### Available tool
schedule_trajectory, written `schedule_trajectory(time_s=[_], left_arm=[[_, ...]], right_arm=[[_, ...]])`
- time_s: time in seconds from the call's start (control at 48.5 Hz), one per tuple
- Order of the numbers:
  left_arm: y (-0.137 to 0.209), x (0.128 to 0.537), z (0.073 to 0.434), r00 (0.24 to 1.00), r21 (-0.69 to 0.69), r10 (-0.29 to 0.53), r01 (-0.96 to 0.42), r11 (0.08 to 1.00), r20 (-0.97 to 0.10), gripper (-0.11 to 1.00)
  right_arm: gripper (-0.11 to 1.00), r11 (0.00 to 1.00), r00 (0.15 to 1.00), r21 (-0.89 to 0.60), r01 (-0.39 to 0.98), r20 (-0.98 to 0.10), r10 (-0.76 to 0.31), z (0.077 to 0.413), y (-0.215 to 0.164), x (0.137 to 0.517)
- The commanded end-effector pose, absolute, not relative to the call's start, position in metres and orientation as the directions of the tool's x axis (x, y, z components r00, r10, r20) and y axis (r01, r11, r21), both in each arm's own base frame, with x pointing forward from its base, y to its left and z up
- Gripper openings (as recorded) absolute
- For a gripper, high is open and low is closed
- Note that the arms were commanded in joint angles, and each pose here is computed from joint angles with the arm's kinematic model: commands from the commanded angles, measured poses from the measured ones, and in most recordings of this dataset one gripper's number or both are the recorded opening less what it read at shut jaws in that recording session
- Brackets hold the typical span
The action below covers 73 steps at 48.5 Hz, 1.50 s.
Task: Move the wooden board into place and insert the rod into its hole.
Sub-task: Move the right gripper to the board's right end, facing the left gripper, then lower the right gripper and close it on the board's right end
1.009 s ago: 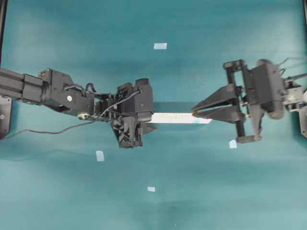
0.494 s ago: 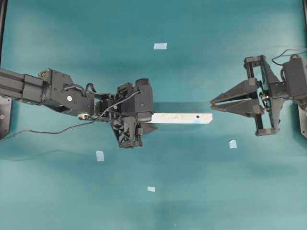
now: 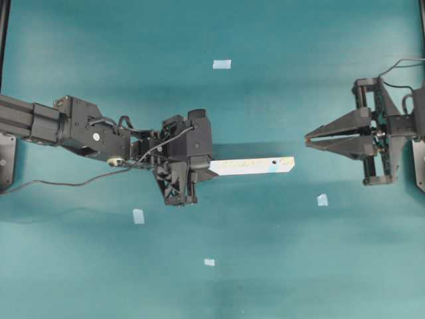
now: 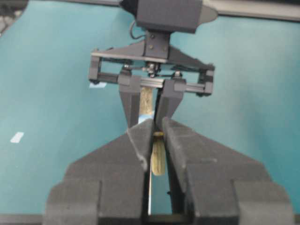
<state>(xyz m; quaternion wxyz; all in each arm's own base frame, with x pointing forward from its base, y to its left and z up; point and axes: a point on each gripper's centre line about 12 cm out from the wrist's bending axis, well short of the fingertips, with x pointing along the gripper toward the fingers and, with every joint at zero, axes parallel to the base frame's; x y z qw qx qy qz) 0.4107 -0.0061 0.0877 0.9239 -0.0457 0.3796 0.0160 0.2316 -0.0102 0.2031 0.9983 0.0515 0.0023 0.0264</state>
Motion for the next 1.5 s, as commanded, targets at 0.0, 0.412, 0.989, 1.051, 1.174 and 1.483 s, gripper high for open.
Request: schedule_trajectory(time_s=[0.0, 0.412, 0.989, 1.051, 1.174, 1.483], left_arm=[[-0.009, 0.416, 0.1, 0.74, -0.074, -0.01, -0.054, 0.996, -0.673, 0.22], [-0.009, 0.416, 0.094, 0.73, -0.073, -0.009, -0.055, 0.996, -0.683, 0.22], [-0.009, 0.418, 0.092, 0.73, -0.075, -0.009, -0.058, 0.996, -0.683, 0.22], [-0.009, 0.418, 0.093, 0.731, -0.075, -0.009, -0.057, 0.996, -0.682, 0.22], [-0.009, 0.418, 0.092, 0.729, -0.075, -0.009, -0.058, 0.996, -0.684, 0.22], [-0.009, 0.417, 0.092, 0.728, -0.075, -0.01, -0.056, 0.996, -0.685, 0.22]], right_arm=[[0.1, 0.993, 0.998, 0.114, -0.04, 0.049, 0.034, 0.206, -0.012, 0.228], [0.1, 0.991, 0.997, 0.127, -0.045, 0.074, 0.036, 0.194, -0.011, 0.224], [0.1, 0.981, 0.991, 0.166, -0.096, 0.112, 0.078, 0.154, -0.011, 0.269], [0.1, 0.981, 0.99, 0.169, -0.095, 0.115, 0.076, 0.15, -0.012, 0.271], [0.1, 0.98, 0.991, 0.171, -0.098, 0.109, 0.08, 0.144, -0.012, 0.275], [0.1, 0.98, 0.994, 0.172, -0.101, 0.054, 0.093, 0.127, -0.008, 0.279]])
